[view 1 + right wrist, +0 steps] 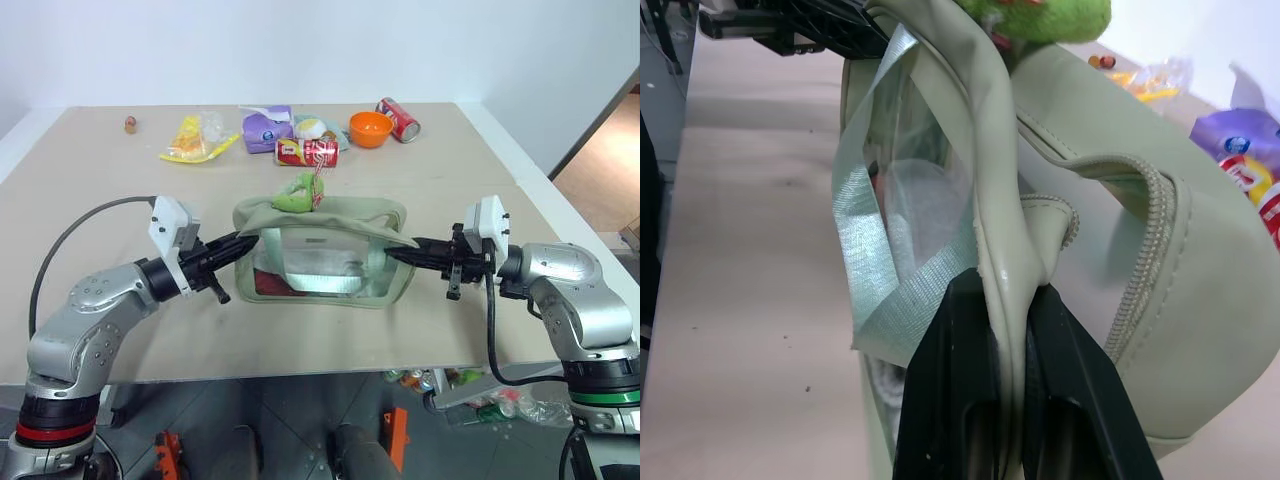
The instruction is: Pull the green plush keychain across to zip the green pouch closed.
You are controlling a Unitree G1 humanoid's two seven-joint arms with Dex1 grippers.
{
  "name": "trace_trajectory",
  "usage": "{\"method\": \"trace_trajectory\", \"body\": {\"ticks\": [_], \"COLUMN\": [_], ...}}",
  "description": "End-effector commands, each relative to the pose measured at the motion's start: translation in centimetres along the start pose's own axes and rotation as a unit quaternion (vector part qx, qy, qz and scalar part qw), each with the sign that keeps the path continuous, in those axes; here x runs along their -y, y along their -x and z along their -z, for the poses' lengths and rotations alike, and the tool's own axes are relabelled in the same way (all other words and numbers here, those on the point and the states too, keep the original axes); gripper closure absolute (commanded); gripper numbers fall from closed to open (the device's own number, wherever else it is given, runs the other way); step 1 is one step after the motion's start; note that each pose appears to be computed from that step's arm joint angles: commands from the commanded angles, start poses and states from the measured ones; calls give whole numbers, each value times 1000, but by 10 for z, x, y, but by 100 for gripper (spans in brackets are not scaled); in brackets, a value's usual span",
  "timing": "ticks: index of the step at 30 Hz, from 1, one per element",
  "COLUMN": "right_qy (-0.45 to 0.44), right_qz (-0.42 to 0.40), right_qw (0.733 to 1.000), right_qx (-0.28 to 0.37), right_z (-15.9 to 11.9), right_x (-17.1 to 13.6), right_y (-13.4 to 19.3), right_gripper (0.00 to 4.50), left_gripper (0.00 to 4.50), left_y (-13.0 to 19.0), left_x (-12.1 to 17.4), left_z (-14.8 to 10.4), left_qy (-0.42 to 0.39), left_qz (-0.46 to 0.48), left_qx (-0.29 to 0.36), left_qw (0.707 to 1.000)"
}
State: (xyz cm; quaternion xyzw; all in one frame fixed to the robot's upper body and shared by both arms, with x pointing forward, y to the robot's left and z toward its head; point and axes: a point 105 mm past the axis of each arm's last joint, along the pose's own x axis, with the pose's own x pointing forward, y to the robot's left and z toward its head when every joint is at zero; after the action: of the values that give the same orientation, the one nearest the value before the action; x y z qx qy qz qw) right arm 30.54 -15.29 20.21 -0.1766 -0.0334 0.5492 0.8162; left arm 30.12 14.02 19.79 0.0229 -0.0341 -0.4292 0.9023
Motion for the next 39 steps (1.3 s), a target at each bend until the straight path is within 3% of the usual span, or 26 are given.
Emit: {"method": "trace_trajectory", "body": {"ticks": [1, 4, 6, 9, 11, 14, 18, 29, 32, 39], "right_qy": [27, 68, 99, 124, 133, 113, 102, 62, 59, 49], "right_qz": [-1, 33, 60, 46, 18, -14, -38, -43, -56, -49], "right_qw": [1000, 997, 993, 986, 984, 984, 988, 996, 996, 997], "right_qx": [-10, -6, 24, 96, 118, 137, 106, 54, 36, 29], "right_z": [-14, -34, -65, -120, -136, -141, -120, -91, -80, -74], "right_x": [3, 22, 36, 34, 21, 5, -4, 9, 5, 7], "right_y": [8, 15, 13, -12, -37, -71, -102, -116, -114, -113], "right_gripper": [351, 255, 175, 70, 4, 4, 4, 4, 82, 315], "left_gripper": [450, 450, 450, 450, 450, 450, 450, 450, 450, 450], "left_y": [-3, -4, -4, -4, -6, -9, -13, -13, -12, -12], "left_x": [2, 4, 4, 5, 7, 9, 12, 14, 14, 15], "left_z": [-8, -6, -6, -5, -4, -1, -1, 0, 1, 2], "left_qy": [-21, -20, -21, -21, -21, -23, -23, -25, -25, -24], "left_qz": [9, 16, 17, 23, 27, 32, 35, 31, 27, 26], "left_qx": [11, 8, 6, 1, -1, -5, -3, -2, -2, -2], "left_qw": [1000, 1000, 1000, 999, 999, 999, 999, 999, 999, 999]}}
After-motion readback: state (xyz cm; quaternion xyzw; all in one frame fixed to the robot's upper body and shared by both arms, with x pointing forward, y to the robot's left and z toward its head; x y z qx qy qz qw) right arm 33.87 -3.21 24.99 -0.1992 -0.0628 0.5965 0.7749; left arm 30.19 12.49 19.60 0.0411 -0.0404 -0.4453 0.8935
